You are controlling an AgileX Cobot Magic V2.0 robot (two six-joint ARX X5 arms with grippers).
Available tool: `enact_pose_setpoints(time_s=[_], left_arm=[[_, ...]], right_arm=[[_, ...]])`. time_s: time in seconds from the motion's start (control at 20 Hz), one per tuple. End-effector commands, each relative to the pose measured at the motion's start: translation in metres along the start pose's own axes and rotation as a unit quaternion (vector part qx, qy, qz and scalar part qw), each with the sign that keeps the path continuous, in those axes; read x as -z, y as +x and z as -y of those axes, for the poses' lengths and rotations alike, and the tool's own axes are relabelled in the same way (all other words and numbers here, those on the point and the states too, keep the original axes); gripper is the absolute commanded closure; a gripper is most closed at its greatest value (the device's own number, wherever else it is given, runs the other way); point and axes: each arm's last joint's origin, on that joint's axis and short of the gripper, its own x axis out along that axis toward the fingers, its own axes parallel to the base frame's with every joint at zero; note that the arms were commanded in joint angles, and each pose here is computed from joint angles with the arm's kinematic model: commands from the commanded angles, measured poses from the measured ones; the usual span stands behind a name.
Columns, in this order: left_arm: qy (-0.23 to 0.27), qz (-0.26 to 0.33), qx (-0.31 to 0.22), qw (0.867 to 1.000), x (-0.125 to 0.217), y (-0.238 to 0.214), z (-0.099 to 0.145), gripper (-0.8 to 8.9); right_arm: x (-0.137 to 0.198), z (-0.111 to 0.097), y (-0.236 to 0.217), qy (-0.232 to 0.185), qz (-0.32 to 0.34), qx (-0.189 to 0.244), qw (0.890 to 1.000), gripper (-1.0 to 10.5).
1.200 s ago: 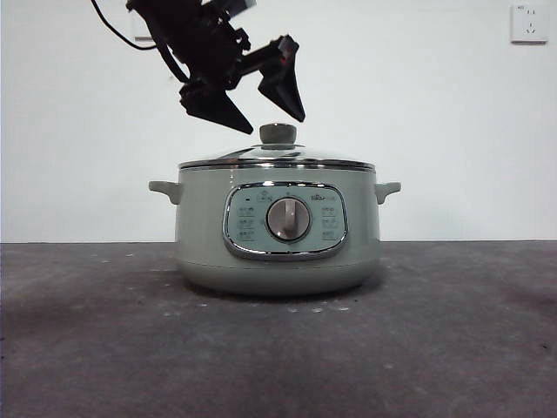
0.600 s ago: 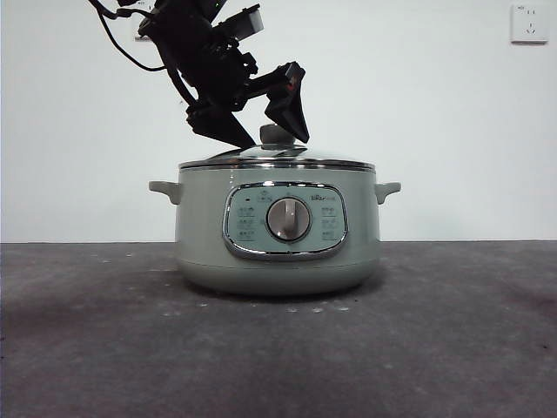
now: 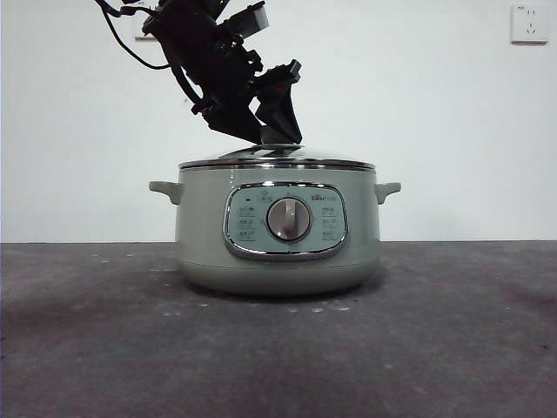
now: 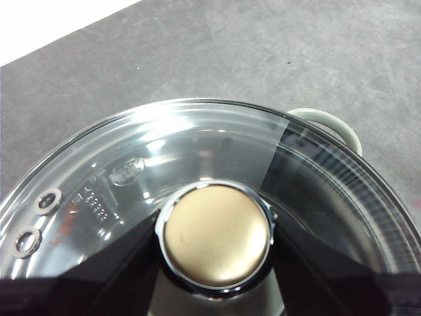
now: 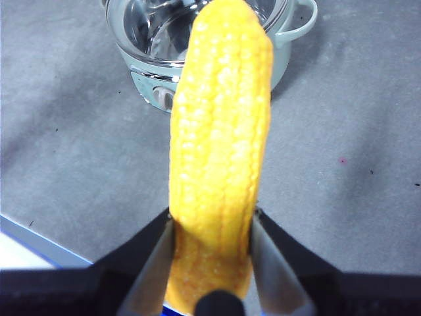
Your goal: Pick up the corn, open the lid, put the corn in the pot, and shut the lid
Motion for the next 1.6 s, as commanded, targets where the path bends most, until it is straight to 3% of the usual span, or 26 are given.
enact_pose_setpoints(time_s=[0.05,0.6,0.9,1.2,1.6], left_arm=[[-0.015,-0.009,0.008,1.0,0.004,0.004,0.001,8.22],[-0.001,0.055,0.0,0.998,-0.026,-0.043,0.006,8.22],[0.009,0.114,-0.017,0.993,-0.051,-0.121,0.014,8.22],[0.017,0.185,-0.075,0.98,-0.059,-0.236,0.018,8.21],[0.01,0.153,-0.131,0.979,-0.015,-0.317,0.023,8.21]], right_arm=[[-0.001,0.0,-0.001,0.003,0.004,0.0,1.0,9.6],[-0.001,0.0,-0.001,0.003,0.004,0.0,1.0,9.6],[-0.008,0.0,0.004,0.001,0.019,-0.003,1.0,9.6],[-0.042,-0.002,0.049,-0.005,0.037,-0.052,0.998,9.6],[-0.124,-0.003,0.12,-0.031,0.027,-0.065,0.997,9.6]])
